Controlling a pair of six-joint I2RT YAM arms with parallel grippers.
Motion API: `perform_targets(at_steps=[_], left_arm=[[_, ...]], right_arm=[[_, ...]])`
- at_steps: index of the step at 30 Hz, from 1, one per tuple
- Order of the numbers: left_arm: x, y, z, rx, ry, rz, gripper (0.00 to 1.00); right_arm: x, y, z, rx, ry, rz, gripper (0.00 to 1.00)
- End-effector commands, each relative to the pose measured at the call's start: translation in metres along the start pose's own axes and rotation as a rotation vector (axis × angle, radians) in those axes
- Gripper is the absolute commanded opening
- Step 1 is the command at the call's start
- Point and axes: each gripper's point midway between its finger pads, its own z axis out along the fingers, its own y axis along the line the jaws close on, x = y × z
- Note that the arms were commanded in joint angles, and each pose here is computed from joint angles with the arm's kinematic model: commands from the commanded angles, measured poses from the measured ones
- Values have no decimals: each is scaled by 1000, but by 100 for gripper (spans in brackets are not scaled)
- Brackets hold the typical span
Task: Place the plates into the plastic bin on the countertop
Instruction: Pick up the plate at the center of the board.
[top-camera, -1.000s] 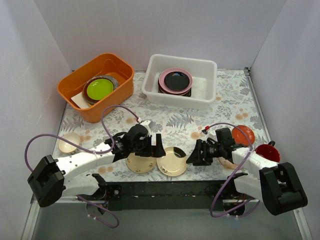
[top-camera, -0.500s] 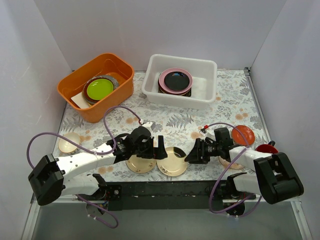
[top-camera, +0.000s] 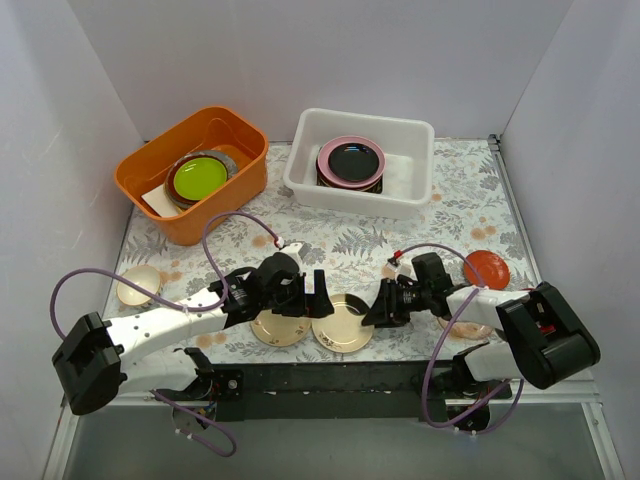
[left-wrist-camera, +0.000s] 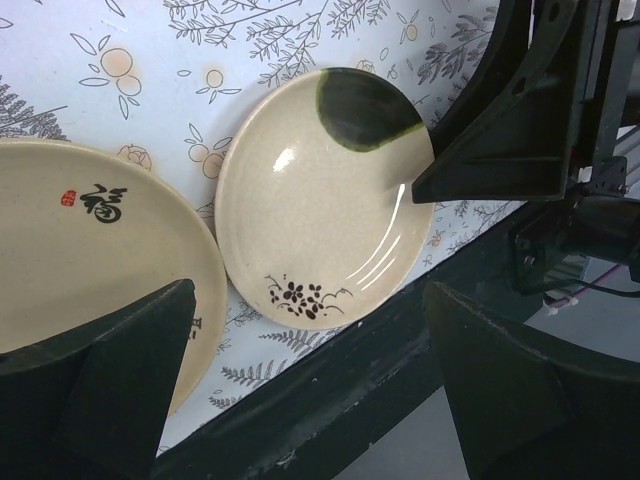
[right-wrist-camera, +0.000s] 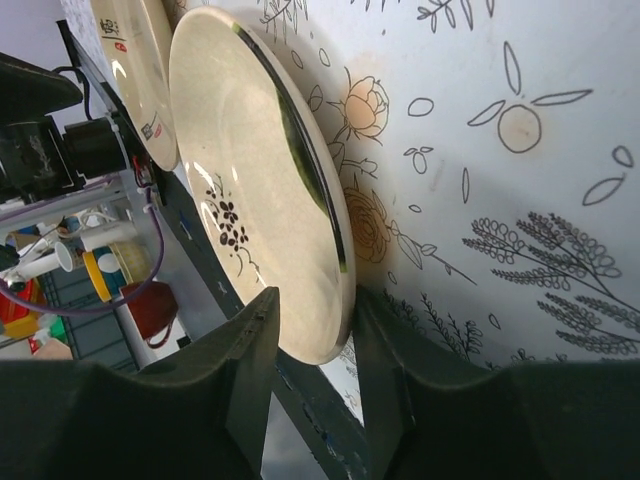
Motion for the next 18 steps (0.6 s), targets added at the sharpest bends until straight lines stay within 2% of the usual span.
perform_targets(at_steps=[1, 5, 11, 14, 18], left_arm=[[-4, -3, -7, 13, -32, 0, 98], [-5, -3, -9, 17, -38, 3, 98], [-5, -3, -10, 19, -40, 2, 98], [-2, -1, -10, 15, -36, 0, 98], [-1, 1, -11, 14, -37, -5, 98]], right_arm=[[14, -55, 5, 259, 0, 35, 43], [14, -59, 8, 293, 16, 35, 38], [12, -64, 9, 330, 26, 35, 17], [8, -64, 8, 337, 11, 25, 10], [2, -60, 7, 335, -9, 4, 6]])
